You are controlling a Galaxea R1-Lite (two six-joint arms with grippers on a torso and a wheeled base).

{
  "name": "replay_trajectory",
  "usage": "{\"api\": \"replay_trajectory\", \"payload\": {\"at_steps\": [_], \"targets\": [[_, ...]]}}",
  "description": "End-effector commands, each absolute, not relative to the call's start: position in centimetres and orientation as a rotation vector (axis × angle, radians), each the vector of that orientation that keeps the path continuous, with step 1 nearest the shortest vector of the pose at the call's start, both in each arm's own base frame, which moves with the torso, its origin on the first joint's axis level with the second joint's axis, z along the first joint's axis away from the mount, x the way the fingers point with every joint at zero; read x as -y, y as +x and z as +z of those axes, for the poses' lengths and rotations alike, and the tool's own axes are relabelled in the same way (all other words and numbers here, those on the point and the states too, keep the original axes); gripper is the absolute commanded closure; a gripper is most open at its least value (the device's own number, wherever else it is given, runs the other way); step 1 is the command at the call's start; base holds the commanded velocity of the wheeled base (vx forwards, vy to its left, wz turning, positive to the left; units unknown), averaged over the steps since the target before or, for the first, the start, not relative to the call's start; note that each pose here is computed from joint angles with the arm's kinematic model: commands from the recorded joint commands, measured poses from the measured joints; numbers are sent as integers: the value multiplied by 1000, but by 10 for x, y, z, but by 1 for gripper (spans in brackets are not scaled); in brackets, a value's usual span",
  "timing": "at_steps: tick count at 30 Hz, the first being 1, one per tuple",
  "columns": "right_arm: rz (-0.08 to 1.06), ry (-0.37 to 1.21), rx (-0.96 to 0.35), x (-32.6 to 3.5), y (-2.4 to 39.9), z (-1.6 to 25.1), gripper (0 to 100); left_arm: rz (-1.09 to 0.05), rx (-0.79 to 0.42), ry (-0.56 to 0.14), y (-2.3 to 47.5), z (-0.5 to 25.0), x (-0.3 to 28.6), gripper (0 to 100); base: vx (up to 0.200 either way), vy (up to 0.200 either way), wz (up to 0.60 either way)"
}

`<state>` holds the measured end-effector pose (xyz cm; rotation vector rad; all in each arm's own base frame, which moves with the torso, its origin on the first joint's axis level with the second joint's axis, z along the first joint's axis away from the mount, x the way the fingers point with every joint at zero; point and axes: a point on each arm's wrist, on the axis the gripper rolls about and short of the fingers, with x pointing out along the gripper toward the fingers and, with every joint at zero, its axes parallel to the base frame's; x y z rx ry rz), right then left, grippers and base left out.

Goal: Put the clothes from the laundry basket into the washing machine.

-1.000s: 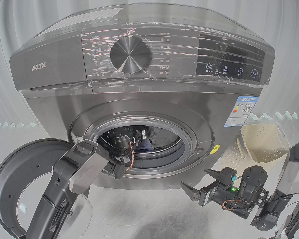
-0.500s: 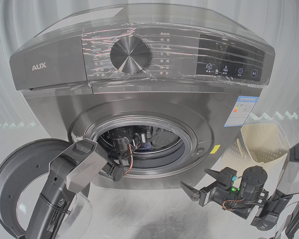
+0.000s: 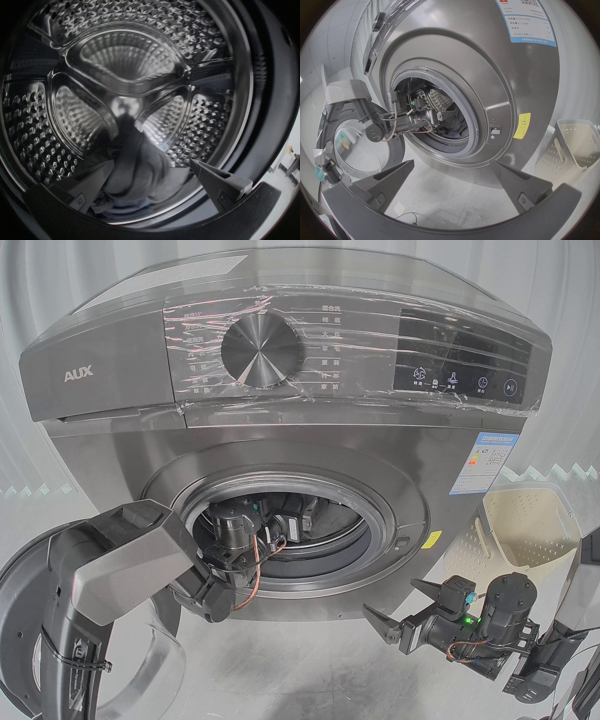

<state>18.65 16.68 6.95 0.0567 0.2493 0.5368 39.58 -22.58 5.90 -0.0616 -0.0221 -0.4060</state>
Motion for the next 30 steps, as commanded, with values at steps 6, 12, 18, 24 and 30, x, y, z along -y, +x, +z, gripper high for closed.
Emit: {"api": "replay_trajectory", "payload": {"at_steps": [6,12,18,24,30], "targets": [[538,58,-245,-166,185,71,0,-508,20,-64,341,70,243,0,0,0,0],[532,59,-244,-164,185,72,0,-541,-30,-44,317,57,241,0,0,0,0],[534,64,-233,-162,182,76,0,-579,-27,-49,285,64,233,0,0,0,0],[531,63,-226,-154,172,82,0,-619,-26,-90,250,86,223,0,0,0,0],[514,70,-212,-137,160,89,0,-688,-60,-163,195,110,204,0,0,0,0]]}}
